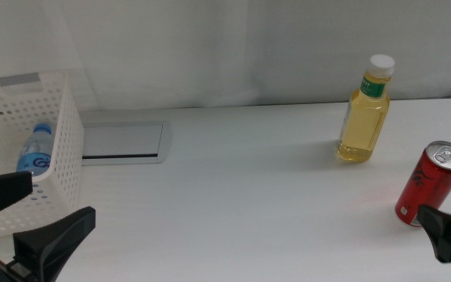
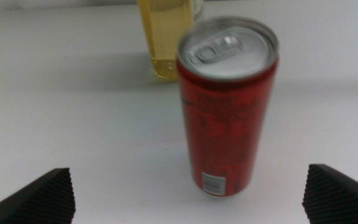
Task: Use arms to grab the bottles and put them into the dustbin to the left of the table.
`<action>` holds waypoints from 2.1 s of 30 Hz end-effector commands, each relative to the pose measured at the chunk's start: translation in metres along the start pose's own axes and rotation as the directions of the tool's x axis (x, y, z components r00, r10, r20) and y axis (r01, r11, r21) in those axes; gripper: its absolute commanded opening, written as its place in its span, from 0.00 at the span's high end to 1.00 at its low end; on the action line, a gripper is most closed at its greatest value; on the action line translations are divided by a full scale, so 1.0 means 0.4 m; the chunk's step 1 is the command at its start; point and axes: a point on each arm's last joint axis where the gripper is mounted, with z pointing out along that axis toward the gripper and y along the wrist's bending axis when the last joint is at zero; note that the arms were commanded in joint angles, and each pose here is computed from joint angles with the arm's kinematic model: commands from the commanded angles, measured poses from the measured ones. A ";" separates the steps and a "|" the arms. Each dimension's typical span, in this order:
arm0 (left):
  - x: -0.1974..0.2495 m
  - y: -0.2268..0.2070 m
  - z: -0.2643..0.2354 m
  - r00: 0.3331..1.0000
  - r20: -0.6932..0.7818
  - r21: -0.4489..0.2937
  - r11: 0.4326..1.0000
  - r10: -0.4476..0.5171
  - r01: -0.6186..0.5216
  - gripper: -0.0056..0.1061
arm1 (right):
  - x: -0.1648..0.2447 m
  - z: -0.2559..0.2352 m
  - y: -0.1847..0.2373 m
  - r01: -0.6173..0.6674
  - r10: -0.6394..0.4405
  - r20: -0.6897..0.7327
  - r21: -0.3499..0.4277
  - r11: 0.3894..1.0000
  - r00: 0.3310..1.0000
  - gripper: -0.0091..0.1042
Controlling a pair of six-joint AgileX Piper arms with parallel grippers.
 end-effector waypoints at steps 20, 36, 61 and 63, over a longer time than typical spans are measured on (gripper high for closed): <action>0.009 -0.003 -0.001 1.000 -0.016 0.012 1.000 -0.014 0.014 0.31 | 0.059 0.093 -0.035 -0.019 0.007 0.077 0.146 0.989 0.997 0.01; 0.011 -0.003 -0.001 1.000 -0.025 0.012 1.000 -0.014 0.014 0.31 | 0.018 0.238 -0.018 0.010 -0.015 0.044 0.119 0.993 0.999 0.01; 0.014 -0.004 -0.001 0.999 -0.038 0.014 1.000 -0.014 0.014 0.31 | 0.054 0.293 -0.022 0.012 -0.009 -0.021 0.135 0.991 1.000 0.94; 0.014 -0.004 -0.001 0.999 -0.038 0.014 1.000 -0.014 0.014 0.31 | 0.049 0.293 -0.023 0.012 -0.012 0.001 0.137 0.991 1.000 0.94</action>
